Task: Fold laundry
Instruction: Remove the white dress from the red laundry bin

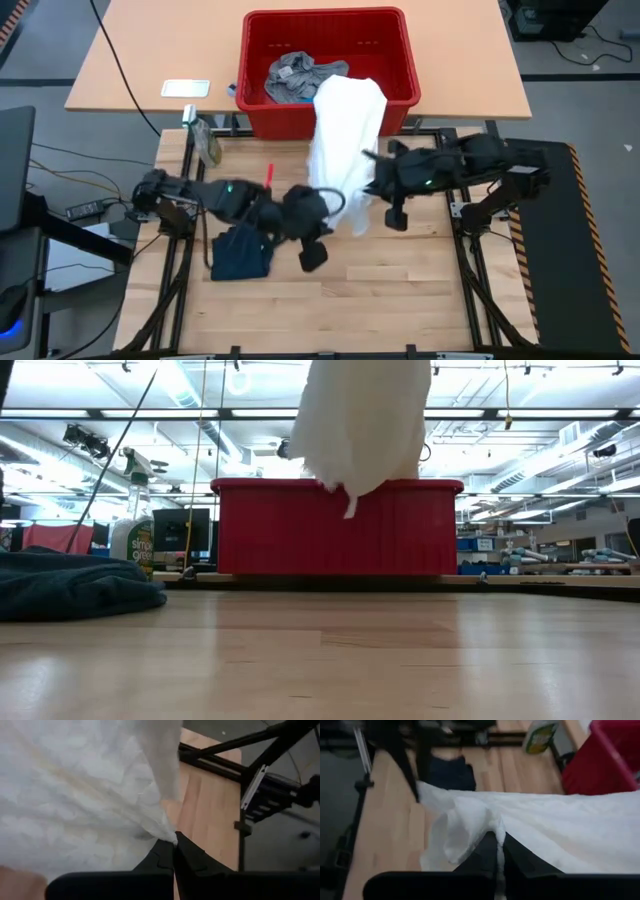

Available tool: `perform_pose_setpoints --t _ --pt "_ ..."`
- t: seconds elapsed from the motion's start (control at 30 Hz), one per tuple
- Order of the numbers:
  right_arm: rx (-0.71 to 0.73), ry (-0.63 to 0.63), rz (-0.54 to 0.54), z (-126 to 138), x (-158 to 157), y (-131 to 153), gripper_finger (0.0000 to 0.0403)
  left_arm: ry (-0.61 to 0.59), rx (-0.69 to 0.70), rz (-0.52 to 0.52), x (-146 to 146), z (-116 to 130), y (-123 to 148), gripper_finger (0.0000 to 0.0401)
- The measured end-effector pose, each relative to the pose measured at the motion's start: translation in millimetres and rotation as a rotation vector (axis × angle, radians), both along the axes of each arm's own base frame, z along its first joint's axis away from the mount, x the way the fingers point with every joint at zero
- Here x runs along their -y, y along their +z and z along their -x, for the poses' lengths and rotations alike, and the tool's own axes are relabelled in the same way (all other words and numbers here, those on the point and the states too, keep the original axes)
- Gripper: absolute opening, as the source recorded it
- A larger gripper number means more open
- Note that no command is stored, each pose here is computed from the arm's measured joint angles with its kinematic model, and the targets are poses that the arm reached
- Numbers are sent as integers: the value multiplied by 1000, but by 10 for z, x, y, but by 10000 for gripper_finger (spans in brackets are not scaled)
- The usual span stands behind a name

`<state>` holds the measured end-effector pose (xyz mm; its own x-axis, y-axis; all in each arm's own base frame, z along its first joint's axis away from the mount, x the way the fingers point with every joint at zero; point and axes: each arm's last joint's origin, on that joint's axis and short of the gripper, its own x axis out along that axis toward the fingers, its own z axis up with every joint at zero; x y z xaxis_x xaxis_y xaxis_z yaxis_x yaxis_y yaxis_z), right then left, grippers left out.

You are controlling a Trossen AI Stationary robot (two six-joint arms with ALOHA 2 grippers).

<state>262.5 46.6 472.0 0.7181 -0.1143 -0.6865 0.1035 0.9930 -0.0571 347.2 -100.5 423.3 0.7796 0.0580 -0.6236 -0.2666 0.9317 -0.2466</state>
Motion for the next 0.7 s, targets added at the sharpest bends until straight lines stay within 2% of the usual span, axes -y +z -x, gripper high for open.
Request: perform_pose_setpoints --t 0.17,0.3,0.4,0.53,0.7 --pt "-73 52 -84 -146 -69 -287 18 41 19 41 235 42 -23 0" --pt "-120 110 -163 -209 -217 -487 18 28 35 36 287 39 -20 0" --pt "-131 136 -200 -241 -319 -591 18 -25 38 7 292 33 -11 0" --pt "-114 133 -244 -262 -391 -619 18 -103 21 -54 271 28 -17 0" --pt "-24 113 -293 -324 -401 -554 18 -58 -33 -47 153 38 -48 0"
